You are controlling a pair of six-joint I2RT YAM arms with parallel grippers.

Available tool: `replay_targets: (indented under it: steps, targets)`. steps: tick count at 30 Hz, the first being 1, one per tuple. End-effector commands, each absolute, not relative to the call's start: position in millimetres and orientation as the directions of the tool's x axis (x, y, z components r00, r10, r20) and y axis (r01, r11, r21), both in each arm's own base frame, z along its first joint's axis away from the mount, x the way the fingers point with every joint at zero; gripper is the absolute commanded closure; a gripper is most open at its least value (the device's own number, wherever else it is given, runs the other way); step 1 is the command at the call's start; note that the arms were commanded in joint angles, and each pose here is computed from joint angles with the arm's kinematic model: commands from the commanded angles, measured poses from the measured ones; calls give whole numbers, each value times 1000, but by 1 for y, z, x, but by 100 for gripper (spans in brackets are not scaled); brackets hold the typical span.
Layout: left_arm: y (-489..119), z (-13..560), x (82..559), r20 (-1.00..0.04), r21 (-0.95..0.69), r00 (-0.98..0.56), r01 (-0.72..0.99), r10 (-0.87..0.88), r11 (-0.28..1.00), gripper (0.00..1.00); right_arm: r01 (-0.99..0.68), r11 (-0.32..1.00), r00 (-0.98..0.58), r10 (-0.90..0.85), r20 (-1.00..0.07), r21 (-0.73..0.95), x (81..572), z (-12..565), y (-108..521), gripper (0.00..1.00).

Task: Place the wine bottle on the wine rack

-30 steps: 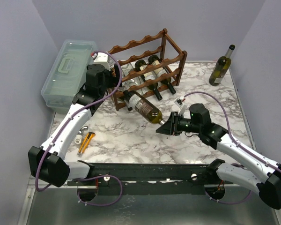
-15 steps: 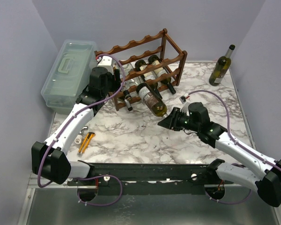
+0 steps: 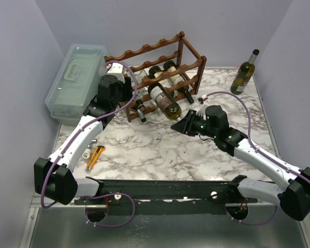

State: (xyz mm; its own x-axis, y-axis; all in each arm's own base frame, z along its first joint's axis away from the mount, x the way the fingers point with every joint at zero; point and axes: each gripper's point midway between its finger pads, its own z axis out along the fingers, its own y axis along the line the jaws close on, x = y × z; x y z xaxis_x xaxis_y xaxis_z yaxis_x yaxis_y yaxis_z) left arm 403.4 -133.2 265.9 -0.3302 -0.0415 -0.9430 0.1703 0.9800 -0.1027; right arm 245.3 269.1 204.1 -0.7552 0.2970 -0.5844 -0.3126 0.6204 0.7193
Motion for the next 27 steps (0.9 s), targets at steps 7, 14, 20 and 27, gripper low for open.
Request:
replay_targets:
  steps: [7,14,20,27]
  targets:
    - [-140,258,398,-941,-81,-337,215,-4,973,51,-462,518,-603,412,-684,720,287,275,295,99]
    - [-144,256,397,-941,-61,-337,228,20,972,53,-468,528,-599,401,-693,709,315,259,315,99]
    - [-144,255,396,-942,-41,-333,229,39,973,54,-462,527,-599,407,-689,713,346,251,338,99]
    - [-145,252,397,-939,-36,-341,234,48,971,55,-464,553,-568,414,-711,692,385,235,357,99]
